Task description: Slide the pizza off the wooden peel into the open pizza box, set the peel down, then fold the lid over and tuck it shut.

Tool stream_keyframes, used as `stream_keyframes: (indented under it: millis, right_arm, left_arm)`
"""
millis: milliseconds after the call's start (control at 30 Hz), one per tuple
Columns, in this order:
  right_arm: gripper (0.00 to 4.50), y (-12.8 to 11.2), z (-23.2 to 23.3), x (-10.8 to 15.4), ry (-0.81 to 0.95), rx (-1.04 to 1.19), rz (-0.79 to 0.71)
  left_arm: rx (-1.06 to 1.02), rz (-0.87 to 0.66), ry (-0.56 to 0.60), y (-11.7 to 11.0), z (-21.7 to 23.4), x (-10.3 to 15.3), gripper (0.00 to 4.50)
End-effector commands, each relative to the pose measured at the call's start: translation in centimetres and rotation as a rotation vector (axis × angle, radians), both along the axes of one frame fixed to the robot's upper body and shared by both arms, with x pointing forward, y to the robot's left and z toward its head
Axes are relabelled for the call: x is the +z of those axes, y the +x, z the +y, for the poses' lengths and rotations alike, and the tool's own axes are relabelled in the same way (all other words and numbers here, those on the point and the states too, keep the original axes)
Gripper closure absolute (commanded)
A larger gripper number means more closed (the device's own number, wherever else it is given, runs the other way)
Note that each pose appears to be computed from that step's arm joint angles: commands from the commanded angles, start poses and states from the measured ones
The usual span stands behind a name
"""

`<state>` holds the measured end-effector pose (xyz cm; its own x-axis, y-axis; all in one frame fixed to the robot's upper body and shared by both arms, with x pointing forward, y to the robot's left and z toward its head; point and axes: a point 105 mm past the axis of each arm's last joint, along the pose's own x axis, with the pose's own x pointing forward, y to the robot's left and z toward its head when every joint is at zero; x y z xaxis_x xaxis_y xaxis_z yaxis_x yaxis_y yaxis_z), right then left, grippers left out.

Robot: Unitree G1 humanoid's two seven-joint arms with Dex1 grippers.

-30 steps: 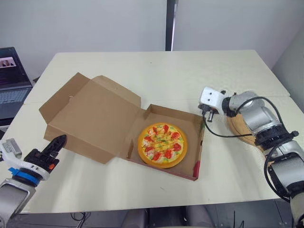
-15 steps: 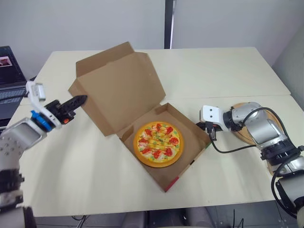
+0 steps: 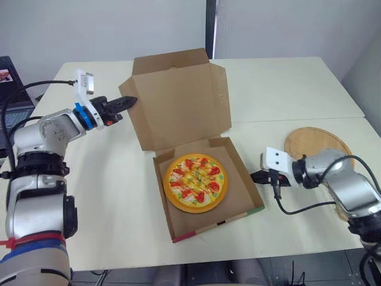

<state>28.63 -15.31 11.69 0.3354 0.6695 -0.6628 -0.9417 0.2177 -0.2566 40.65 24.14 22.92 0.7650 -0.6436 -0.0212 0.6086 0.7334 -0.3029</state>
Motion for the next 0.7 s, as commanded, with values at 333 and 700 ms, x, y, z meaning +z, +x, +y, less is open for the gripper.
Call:
stream_keyframes:
  millis: [333, 700]
  right_arm:
    - [4.45, -3.8, 3.2, 0.1, 0.15, 0.005, 0.03]
    - [4.45, -3.9, 5.6, -0.5, 0.191, -0.019, 0.019]
  left_arm:
    - [-0.073, -0.142, 0.051, 0.0, -2.1, 2.6, 4.5]
    - [-0.085, -0.214, 0.132, 0.5, -3.7, 2.8, 4.5]
